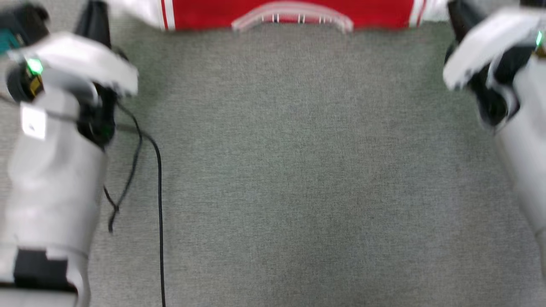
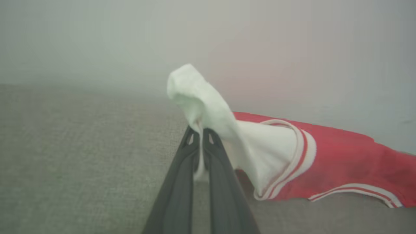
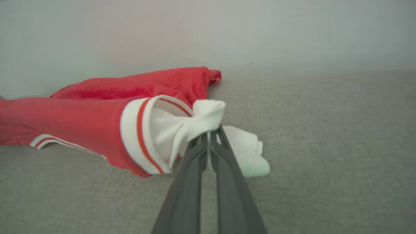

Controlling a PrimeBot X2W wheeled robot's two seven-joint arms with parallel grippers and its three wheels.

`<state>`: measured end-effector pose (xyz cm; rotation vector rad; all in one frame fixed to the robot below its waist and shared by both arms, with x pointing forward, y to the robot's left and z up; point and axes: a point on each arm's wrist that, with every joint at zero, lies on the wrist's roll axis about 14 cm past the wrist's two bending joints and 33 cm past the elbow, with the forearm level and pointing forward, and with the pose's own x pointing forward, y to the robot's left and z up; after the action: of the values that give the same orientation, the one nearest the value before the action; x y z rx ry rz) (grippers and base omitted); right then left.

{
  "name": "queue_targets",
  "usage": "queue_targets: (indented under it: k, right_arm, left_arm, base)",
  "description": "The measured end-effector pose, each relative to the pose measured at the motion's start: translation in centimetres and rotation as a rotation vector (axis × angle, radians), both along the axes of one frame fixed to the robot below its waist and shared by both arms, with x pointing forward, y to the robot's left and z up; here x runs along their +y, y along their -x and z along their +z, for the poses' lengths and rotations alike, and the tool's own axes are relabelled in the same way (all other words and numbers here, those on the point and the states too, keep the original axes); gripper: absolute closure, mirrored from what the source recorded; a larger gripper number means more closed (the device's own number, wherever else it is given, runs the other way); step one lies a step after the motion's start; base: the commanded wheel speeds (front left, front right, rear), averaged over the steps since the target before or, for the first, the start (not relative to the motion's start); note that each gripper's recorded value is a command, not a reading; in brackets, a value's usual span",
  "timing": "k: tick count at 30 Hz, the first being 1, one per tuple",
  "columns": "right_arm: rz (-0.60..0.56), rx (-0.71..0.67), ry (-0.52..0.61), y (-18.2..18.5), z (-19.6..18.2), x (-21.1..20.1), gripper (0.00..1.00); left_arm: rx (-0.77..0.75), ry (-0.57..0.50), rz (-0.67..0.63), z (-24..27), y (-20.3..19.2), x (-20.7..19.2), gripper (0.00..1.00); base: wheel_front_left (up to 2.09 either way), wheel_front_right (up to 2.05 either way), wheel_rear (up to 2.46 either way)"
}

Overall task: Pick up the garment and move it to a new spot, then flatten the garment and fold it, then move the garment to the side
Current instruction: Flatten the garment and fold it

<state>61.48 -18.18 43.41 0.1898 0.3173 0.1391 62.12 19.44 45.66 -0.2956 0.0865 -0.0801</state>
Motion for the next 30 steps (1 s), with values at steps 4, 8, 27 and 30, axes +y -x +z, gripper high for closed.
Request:
queue_targets:
  k: [4, 8, 27, 30]
  right_arm:
    - [-0.007, 0.034, -0.008, 3.4, -1.6, -0.7, 1.0]
    - [-0.014, 0.054, -0.029, 6.9, -2.4, -1.1, 1.0]
    - [-0.065, 0.096, -0.042, 22.5, -2.2, -4.6, 1.0]
    - [-0.083, 0.124, -0.045, 25.1, -2.7, -4.8, 1.0]
  left_arm:
    - [0.007, 0.015, -0.001, -0.5, 3.5, 0.1, 1.0]
    - [0.009, 0.025, 0.005, -0.5, 7.2, 0.3, 1.0]
    - [0.006, -0.04, 0.034, 0.7, 22.5, 1.1, 1.0]
    - [0.026, -0.041, 0.049, 0.5, 24.8, 1.2, 1.0]
  base:
    - [0.0, 0.0, 0.0]
    - [0.0, 0.0, 0.0]
    - [0.0, 0.0, 0.0]
    - [0.0, 0.0, 0.0]
